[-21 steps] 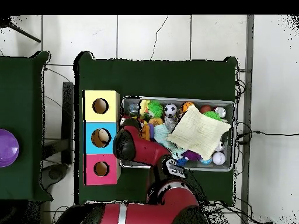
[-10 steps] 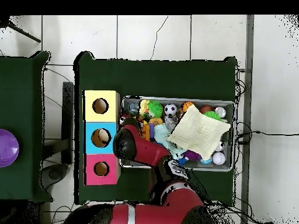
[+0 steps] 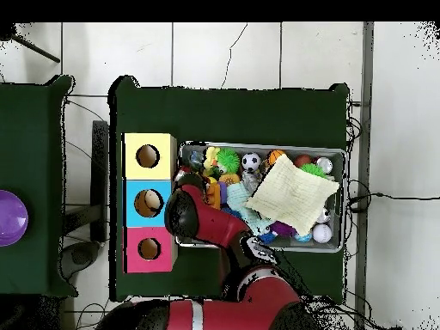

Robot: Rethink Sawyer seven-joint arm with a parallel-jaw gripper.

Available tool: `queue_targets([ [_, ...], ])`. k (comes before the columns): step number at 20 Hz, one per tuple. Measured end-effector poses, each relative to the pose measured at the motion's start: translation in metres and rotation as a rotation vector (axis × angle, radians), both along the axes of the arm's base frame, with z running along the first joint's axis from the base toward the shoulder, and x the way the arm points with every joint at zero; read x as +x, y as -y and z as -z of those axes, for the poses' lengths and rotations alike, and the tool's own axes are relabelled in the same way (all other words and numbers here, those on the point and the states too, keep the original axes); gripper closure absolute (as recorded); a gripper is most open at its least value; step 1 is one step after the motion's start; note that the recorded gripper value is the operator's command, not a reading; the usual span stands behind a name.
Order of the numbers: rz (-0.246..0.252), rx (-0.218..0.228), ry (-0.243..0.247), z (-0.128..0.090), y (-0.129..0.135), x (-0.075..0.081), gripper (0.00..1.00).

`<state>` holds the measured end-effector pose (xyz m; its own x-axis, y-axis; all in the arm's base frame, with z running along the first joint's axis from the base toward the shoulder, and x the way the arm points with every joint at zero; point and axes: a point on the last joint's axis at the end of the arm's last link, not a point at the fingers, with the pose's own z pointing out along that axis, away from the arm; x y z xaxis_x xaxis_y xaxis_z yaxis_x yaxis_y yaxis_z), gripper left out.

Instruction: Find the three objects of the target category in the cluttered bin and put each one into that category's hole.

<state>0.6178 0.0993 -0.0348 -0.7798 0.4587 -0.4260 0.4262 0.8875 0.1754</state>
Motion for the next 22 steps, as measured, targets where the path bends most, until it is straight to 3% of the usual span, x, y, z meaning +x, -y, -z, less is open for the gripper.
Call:
queue_targets([
  [7, 0.048, 0.015, 0.024, 0.005, -0.0017, -0.0013, 0.0],
  [22, 0.038, -0.026, 0.072, 0.0097, -0.0047, -0.0043, 0.0],
])
